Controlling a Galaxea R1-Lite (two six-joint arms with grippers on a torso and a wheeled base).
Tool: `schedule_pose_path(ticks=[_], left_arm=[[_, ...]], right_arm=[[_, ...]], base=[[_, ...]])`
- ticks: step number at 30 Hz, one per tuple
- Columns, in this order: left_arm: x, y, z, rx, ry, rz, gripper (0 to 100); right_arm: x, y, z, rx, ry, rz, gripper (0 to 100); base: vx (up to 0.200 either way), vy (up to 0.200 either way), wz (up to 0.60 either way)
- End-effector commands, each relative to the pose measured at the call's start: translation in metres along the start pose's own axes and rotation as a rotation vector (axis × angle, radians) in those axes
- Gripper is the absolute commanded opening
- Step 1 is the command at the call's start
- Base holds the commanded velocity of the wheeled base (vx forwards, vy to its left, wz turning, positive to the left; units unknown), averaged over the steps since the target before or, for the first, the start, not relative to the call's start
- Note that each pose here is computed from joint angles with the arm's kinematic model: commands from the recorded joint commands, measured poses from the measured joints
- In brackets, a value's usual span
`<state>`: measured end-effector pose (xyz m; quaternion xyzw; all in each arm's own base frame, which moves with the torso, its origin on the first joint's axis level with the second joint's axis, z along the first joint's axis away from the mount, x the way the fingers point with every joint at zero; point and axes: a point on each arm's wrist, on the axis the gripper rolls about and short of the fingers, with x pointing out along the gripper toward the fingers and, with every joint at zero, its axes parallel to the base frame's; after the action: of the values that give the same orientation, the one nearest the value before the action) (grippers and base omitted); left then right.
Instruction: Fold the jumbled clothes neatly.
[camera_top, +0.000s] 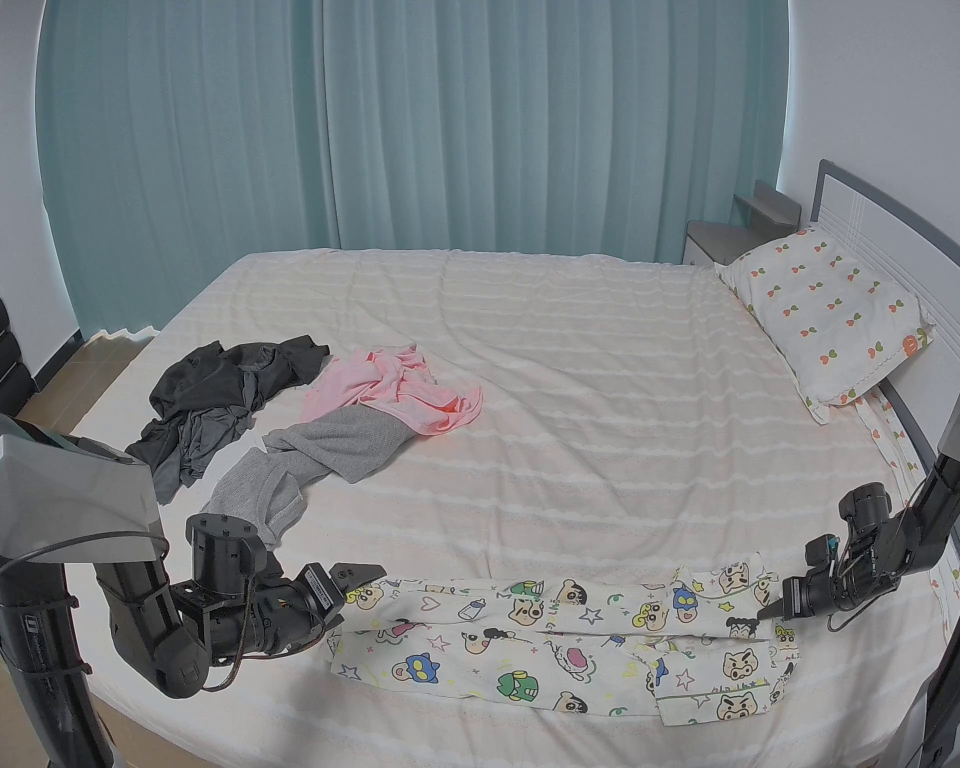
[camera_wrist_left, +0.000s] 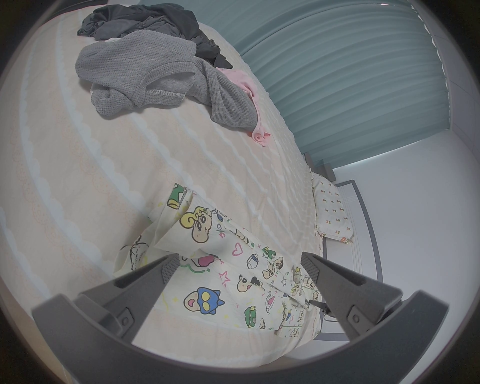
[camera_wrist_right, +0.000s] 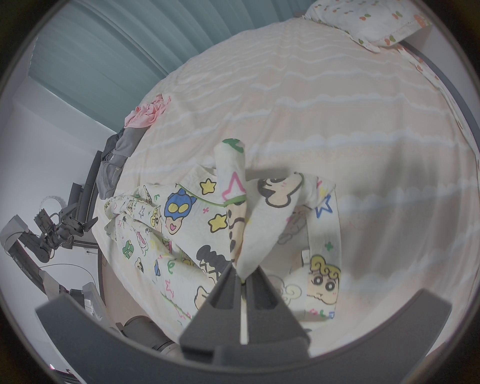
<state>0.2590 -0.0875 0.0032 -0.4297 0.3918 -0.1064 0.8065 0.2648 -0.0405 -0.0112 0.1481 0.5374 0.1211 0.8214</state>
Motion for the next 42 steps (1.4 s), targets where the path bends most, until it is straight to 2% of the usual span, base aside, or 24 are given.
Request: schedule_pose_path(ticks=[1,6,15,16,21,23,27,29,30,32,38,42], left_arm=[[0.000,0.000,0.000,0.000,-0.001,-0.001,100],[0.000,0.000,0.000,0.000,0.000,0.000,100],[0.000,0.000,0.000,0.002,-0.001,-0.001,100],[0.000,0.000,0.000,0.002,-0.002,0.000,100],[0.004,0.000,0.002,0.000,-0.015,0.007,100],[0.007,-0.004,0.007,-0.002,-0.049,0.006,100],[0.013,-0.015,0.009,-0.031,-0.025,0.023,100],[0.014,-0.022,0.011,-0.041,-0.004,0.046,100],[0.013,-0.035,0.019,-0.075,0.036,0.112,100],[0.010,-0.044,0.025,-0.093,0.051,0.141,100],[0.012,-0.047,0.029,-0.069,0.054,0.167,100],[0.014,-0.052,0.032,-0.052,0.114,0.248,100]], right_arm=[[-0.006,-0.003,0.001,0.010,-0.005,-0.008,0],[-0.005,-0.004,-0.005,0.020,0.041,-0.008,0],[-0.002,-0.006,-0.009,0.023,0.067,-0.011,0],[-0.002,-0.006,-0.009,0.023,0.067,-0.011,100],[-0.006,-0.005,-0.010,0.020,0.058,-0.011,100],[-0.021,-0.003,-0.011,0.029,0.015,-0.015,100],[-0.039,-0.002,-0.011,0.041,-0.044,-0.023,100],[-0.045,-0.002,-0.012,0.049,-0.063,-0.027,100],[-0.058,0.000,-0.018,0.057,-0.103,-0.023,100],[-0.070,0.003,-0.023,0.058,-0.136,-0.007,100],[-0.084,0.008,-0.037,0.059,-0.184,0.006,100],[-0.088,0.008,-0.045,0.048,-0.233,-0.005,100]], base=[[0.000,0.000,0.00],[0.000,0.000,0.00],[0.000,0.000,0.00],[0.000,0.000,0.00],[0.000,0.000,0.00],[0.000,0.000,0.00],[0.000,0.000,0.00],[0.000,0.000,0.00],[0.000,0.000,0.00],[0.000,0.000,0.00],[0.000,0.000,0.00],[0.000,0.000,0.00]])
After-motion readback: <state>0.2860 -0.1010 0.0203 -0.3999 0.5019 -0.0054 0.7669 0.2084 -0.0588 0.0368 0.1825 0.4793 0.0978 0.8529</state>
